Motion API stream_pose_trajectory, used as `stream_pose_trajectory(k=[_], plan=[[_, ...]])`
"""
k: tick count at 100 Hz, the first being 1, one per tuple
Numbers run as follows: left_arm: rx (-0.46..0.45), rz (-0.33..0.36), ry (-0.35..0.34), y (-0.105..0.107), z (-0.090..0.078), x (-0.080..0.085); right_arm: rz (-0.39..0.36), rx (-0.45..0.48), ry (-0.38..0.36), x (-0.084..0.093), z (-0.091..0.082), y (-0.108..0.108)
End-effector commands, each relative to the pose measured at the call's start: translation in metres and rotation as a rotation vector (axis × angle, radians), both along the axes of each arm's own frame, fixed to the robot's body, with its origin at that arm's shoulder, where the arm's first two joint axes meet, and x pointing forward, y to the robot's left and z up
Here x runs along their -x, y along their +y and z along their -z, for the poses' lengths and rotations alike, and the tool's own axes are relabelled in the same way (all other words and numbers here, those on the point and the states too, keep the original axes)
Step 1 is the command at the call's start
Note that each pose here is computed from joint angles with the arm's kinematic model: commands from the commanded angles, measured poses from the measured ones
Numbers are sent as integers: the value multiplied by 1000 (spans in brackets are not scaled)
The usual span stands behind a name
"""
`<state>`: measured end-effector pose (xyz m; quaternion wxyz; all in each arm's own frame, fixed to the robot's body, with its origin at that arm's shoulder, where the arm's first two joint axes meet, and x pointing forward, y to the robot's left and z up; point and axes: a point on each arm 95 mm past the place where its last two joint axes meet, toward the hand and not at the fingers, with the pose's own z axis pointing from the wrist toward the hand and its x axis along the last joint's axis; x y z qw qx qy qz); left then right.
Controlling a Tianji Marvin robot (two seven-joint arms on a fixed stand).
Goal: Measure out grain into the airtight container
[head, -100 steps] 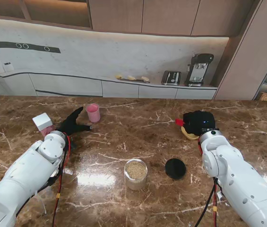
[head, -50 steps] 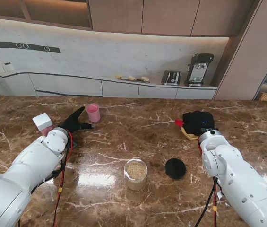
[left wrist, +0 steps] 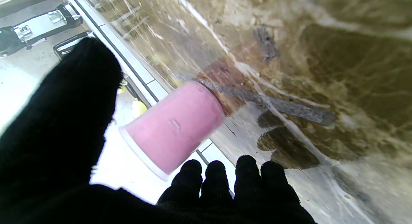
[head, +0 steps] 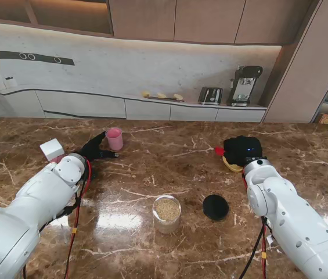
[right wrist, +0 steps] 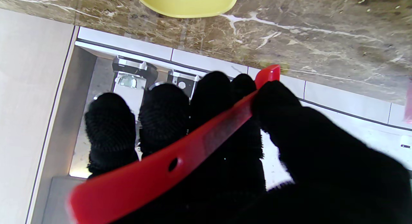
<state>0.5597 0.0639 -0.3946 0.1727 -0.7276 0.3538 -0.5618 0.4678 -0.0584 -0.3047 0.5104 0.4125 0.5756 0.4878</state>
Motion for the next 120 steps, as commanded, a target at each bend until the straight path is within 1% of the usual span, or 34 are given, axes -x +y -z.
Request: stream_pose_trajectory(k=[1,34,67,101,120], plan=[[-1,14,1,-5,-3,-2,-3,-1,13,0,2,-1],[23,23,22,-11,-6,-6,-25,13,1,2,-1,2],[30,6,28,-18,-9,-10,-26,14,9,2,1,3],[21,-30,32,-15,-3,-6,-30,9,12,2,3,2],[17,-42,33,-15,-2,-6,-31,9,13,3,3,2]])
